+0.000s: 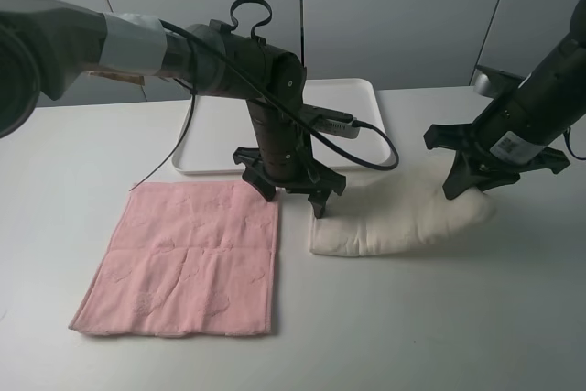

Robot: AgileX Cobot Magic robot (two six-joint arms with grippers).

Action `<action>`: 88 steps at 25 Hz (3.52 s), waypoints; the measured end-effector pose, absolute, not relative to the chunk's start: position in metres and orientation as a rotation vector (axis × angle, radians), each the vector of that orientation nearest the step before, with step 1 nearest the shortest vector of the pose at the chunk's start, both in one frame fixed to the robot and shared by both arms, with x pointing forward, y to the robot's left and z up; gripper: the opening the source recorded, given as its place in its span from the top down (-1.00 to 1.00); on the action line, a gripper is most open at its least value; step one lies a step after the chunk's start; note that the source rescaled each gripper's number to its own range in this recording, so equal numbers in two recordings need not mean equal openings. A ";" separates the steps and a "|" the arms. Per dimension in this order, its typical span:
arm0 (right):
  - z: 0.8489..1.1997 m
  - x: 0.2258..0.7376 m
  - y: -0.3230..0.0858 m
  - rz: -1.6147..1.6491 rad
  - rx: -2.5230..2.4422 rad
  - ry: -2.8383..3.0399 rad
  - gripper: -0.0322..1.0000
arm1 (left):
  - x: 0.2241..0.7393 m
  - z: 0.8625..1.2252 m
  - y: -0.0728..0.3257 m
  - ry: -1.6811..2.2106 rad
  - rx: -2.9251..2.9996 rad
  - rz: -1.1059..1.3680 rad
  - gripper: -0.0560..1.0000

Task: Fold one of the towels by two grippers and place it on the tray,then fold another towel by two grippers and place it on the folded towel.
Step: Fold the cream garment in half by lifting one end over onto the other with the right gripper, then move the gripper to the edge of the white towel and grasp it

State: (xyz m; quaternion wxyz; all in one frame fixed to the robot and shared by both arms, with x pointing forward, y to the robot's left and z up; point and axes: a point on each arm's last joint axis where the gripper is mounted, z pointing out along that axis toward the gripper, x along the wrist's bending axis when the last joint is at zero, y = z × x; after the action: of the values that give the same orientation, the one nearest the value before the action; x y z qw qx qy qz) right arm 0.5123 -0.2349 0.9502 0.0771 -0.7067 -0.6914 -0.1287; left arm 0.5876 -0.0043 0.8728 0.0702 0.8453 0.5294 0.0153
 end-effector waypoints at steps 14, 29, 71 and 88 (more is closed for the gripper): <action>0.950 0.516 -0.216 -0.567 -2.035 -1.861 0.77 | 0.588 0.873 -0.004 1.592 2.544 0.048 -0.99; 0.933 0.527 -0.208 -0.654 -2.001 -1.777 0.77 | 0.588 0.873 -0.004 1.598 2.536 0.049 -0.99; 0.929 0.522 -0.180 -0.876 -1.896 -1.820 -0.28 | 0.581 0.933 0.002 1.509 2.541 0.028 -0.99; 0.927 0.534 -0.194 -0.775 -2.006 -2.041 -0.68 | 0.582 0.975 0.021 1.491 2.541 0.118 -0.99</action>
State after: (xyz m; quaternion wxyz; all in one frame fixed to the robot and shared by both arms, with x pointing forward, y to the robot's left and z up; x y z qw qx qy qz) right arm 0.5341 -0.1942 0.9271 0.0884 -0.6740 -0.6857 -0.2604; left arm 0.5816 0.0207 0.9749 0.0963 0.8577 0.5034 0.0397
